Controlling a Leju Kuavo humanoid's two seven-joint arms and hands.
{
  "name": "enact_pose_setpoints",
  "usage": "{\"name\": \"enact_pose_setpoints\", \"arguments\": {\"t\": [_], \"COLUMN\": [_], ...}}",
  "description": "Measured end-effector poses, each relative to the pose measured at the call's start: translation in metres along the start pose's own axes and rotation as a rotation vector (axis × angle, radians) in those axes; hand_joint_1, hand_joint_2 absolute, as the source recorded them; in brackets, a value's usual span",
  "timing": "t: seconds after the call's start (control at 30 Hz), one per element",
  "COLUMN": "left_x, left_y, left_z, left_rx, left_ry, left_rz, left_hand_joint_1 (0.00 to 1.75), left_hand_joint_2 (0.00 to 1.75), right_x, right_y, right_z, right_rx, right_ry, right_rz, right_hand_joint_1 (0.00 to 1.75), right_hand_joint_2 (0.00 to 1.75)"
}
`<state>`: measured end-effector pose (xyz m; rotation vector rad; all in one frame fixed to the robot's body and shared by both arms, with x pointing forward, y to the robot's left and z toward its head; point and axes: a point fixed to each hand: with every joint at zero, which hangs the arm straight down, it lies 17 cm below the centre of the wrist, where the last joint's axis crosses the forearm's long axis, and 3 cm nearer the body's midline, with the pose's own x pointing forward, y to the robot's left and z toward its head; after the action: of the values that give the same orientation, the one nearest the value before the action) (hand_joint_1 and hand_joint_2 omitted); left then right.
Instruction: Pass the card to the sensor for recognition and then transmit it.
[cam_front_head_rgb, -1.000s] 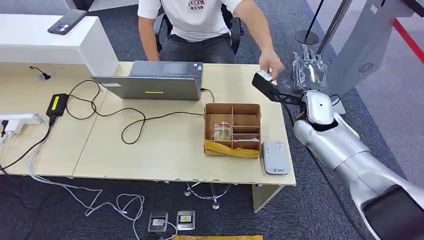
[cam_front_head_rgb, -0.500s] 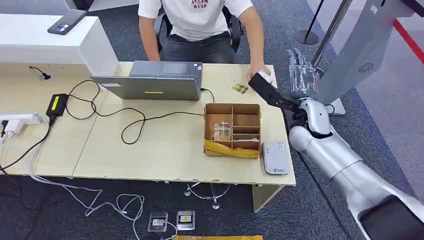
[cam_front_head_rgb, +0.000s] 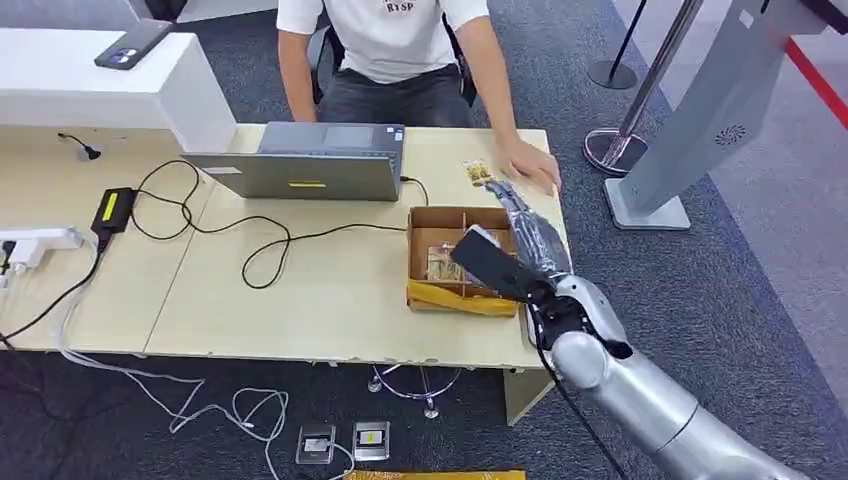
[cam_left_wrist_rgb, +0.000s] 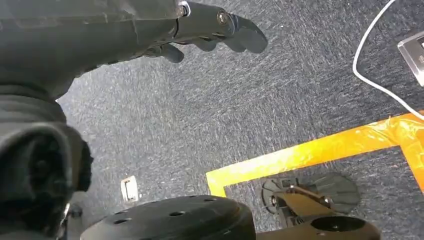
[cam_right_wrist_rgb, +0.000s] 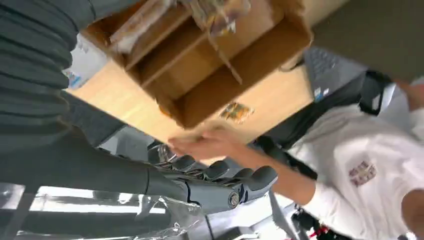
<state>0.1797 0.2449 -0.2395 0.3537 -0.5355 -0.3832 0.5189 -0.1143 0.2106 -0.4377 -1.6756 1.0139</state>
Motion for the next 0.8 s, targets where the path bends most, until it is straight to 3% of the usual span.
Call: {"name": "enact_pose_setpoints", "arguments": {"t": [0.27,0.43,0.8], "left_x": [-0.006,-0.007,-0.009], "left_y": [0.000,-0.001,-0.002], "left_z": [0.001,0.002,0.002], "left_rx": [0.003,0.003,0.003], "left_ry": [0.017,0.020,0.026], "left_rz": [0.017,0.026,0.025], "left_hand_joint_1": [0.00,0.00,0.00], "left_hand_joint_2": [0.00,0.00,0.00], "right_x": [0.005,-0.010,-0.022], "right_y": [0.027,0.023,0.018], "right_z": [0.015,0.015,0.012], "right_rx": [0.055,0.016,-0.053], "right_ry": [-0.015,0.047,0.051], "right_rz": [0.087,0.286,0.556], "right_hand_joint_1": [0.00,0.00,0.00], "right_hand_joint_2": [1.75,1.75,1.75]}}
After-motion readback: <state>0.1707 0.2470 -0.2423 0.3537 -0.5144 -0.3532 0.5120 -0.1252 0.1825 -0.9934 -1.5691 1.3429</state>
